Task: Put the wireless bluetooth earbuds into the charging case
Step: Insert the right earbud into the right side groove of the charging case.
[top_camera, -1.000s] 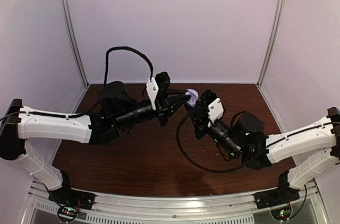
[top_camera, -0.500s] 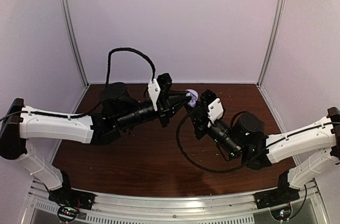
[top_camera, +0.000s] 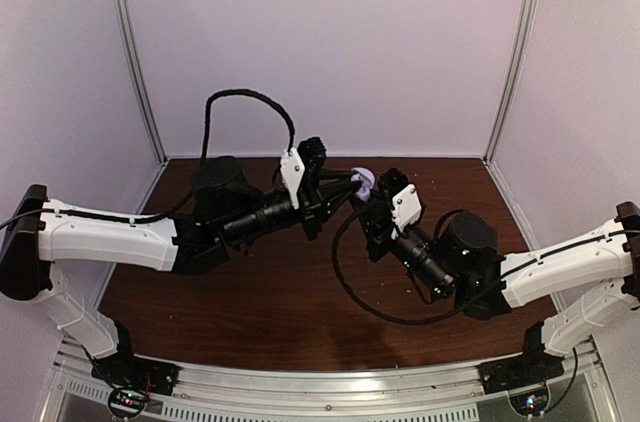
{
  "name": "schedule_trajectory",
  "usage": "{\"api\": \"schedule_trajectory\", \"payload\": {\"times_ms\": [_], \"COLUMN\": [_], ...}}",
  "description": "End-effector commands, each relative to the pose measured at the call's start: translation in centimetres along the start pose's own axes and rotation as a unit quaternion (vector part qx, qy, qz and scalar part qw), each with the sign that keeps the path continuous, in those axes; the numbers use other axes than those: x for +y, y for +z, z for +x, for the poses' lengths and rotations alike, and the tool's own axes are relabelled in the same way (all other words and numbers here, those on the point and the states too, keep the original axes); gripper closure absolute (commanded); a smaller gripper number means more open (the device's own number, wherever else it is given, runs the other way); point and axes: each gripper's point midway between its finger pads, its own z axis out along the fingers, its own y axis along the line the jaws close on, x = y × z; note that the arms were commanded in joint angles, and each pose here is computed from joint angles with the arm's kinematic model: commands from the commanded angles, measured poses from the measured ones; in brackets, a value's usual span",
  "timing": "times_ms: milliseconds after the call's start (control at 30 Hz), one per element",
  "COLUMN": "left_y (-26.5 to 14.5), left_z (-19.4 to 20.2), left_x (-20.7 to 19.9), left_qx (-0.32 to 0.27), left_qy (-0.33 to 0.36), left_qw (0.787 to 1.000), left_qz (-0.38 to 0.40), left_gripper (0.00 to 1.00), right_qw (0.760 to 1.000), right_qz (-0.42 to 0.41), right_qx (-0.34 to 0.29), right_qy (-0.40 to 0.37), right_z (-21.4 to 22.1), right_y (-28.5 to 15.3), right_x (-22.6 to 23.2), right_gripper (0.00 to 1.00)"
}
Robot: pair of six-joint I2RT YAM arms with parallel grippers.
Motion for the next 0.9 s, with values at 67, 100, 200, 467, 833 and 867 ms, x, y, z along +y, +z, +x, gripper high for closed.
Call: {"api": "schedule_trajectory", "payload": {"times_ms": [67, 100, 200, 467, 833, 867], "left_y": [0.6, 0.7, 0.8, 0.7, 0.2, 0.1], "left_z": [1.1, 1.2, 1.8, 3.1, 3.1, 3.1], "left_x": [0.7, 0.7, 0.6, 0.5, 1.7, 1.7], "left_qx": [0.016, 0.019, 0.032, 0.056, 0.07, 0.071], "left_qy": [-0.001, 0.0, 0.001, 0.004, 0.017, 0.018], "left_qw": [1.0, 1.0, 0.999, 0.998, 0.996, 0.996], "left_qz": [-0.02, -0.019, -0.017, -0.022, -0.055, -0.054], "left_gripper": [0.85, 0.86, 0.86, 0.87, 0.9, 0.9], "right_qw": [0.998, 0.998, 0.998, 0.998, 0.997, 0.997], "right_qz": [0.019, 0.019, 0.021, 0.032, 0.06, 0.062], "right_qx": [-0.043, -0.043, -0.044, -0.041, -0.03, -0.029], "right_qy": [0.032, 0.032, 0.034, 0.039, 0.036, 0.037], "right_z": [-3.2, -3.2, -3.3, -3.2, -2.6, -2.6], "right_y": [0.1, 0.2, 0.3, 0.4, 0.3, 0.3], "right_x": [-0.8, -0.8, -0.8, -1.1, -2.1, -2.1], "right_gripper": [1.0, 1.0, 1.0, 1.0, 1.0, 1.0]}}
